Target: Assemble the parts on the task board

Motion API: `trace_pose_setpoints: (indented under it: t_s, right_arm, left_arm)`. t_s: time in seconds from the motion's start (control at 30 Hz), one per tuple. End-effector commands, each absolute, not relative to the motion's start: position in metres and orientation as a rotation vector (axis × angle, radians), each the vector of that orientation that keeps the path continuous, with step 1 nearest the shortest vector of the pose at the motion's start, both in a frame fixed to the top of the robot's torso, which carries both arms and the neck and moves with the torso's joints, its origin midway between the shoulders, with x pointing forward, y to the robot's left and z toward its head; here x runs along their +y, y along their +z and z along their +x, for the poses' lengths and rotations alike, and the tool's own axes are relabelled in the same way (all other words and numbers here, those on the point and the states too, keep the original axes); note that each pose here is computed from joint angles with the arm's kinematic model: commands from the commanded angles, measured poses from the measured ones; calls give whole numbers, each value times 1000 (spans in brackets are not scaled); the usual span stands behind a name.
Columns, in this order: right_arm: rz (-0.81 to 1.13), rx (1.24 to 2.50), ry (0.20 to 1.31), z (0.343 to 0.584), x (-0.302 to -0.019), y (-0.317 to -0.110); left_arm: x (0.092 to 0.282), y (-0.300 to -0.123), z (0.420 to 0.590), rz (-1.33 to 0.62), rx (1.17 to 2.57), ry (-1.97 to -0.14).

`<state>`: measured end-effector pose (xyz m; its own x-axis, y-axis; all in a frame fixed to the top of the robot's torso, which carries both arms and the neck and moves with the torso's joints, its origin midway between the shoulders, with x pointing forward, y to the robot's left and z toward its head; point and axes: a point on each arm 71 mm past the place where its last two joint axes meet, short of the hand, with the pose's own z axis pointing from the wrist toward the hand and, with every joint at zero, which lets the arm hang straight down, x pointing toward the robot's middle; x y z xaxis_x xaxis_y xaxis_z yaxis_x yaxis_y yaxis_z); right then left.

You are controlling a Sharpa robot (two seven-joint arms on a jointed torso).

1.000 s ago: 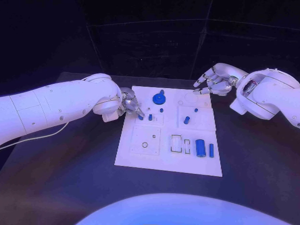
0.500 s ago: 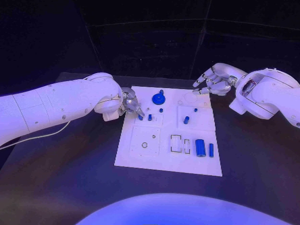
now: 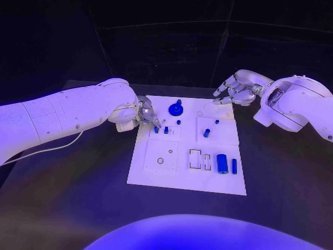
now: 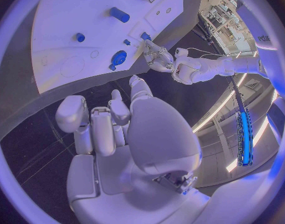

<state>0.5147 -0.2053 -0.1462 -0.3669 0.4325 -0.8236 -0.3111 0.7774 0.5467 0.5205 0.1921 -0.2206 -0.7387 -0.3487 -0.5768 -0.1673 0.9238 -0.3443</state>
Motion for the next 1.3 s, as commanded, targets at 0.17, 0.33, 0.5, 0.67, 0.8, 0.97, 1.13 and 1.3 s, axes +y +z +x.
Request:
trace_pose_setpoints:
  t_s: [0.17,0.33,0.5,0.67,0.8,0.97,1.13,1.3]
  right_arm:
    - [85,1786,791,515,-204,-145]
    - [85,1786,793,515,-204,-145]
    - [86,1786,793,515,-204,-145]
    - [86,1785,794,515,-204,-145]
    - [87,1784,793,516,-204,-145]
    - [87,1784,792,516,-204,-145]
    - [88,1783,792,516,-204,-145]
    - [89,1783,791,516,-205,-146]
  left_arm:
    - [195,-225,520,-351,2449,-308]
    - [196,-224,520,-353,2447,-308]
    - [198,-224,520,-365,2434,-312]
    - [200,-223,522,-391,2400,-322]
    - [202,-221,525,-420,2360,-337]
    - [204,-219,526,-443,2318,-360]
    - [204,-215,528,-459,2250,-424]
    - [197,-205,530,-450,2119,-622]
